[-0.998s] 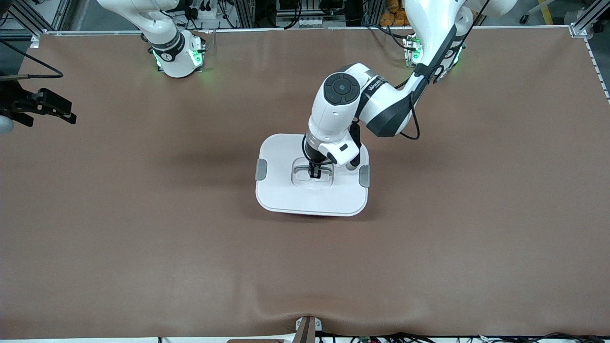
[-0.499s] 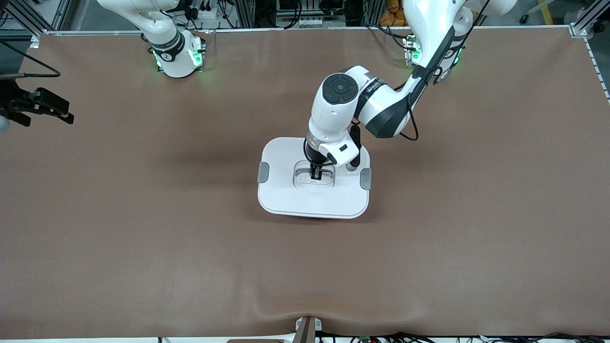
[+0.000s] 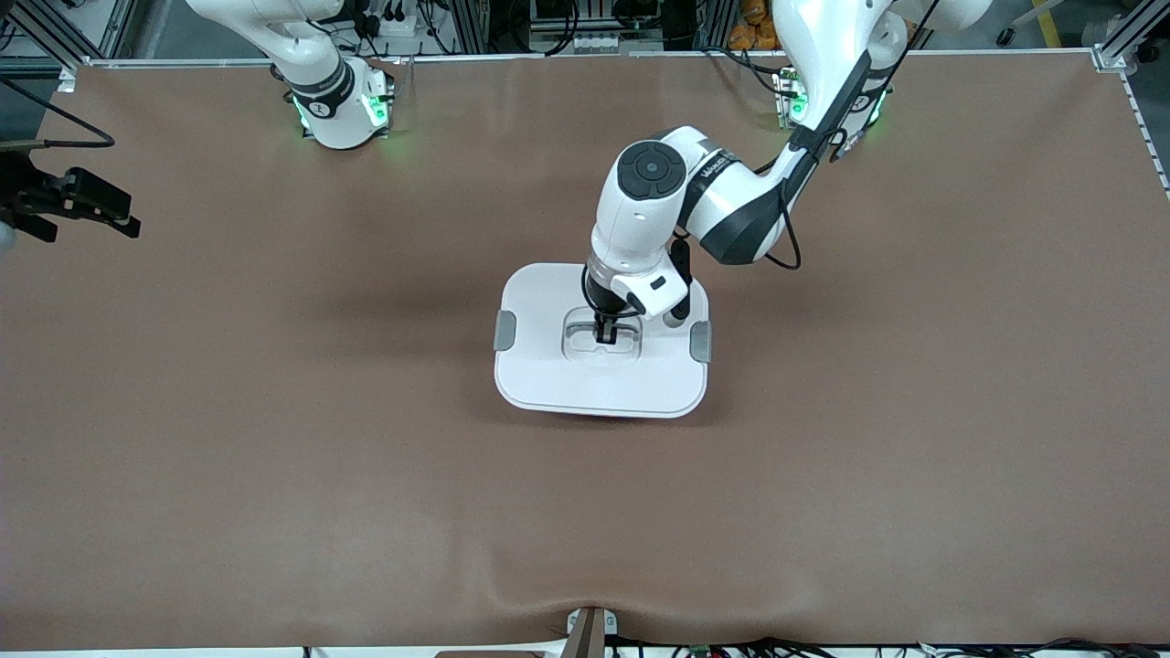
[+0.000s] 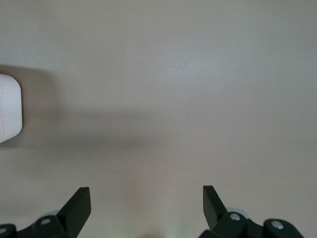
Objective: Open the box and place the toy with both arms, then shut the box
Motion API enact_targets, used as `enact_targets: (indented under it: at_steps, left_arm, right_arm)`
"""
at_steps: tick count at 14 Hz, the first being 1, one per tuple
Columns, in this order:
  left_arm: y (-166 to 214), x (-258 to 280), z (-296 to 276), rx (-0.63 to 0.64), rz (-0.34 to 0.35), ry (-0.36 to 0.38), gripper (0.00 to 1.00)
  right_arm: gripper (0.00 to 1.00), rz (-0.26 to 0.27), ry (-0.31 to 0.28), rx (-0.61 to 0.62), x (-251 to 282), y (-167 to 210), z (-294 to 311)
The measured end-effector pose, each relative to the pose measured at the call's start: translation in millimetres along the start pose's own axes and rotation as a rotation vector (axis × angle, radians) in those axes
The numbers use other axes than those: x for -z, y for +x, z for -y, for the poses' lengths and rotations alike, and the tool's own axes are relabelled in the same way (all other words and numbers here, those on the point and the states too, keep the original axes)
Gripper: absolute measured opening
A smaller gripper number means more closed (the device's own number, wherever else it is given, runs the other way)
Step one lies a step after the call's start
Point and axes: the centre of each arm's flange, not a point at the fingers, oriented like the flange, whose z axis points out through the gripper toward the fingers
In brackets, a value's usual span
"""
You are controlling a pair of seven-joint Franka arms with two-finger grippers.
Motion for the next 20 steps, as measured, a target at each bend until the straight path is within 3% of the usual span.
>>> enact_targets:
  at_steps: [20]
  left_arm:
    - [-6.1, -4.8, 9.7, 0.021, -0.013, -0.001, 0.07]
  right_arm:
    - [1.0, -0.002, 0.0, 0.0, 1.0, 0.0, 0.1]
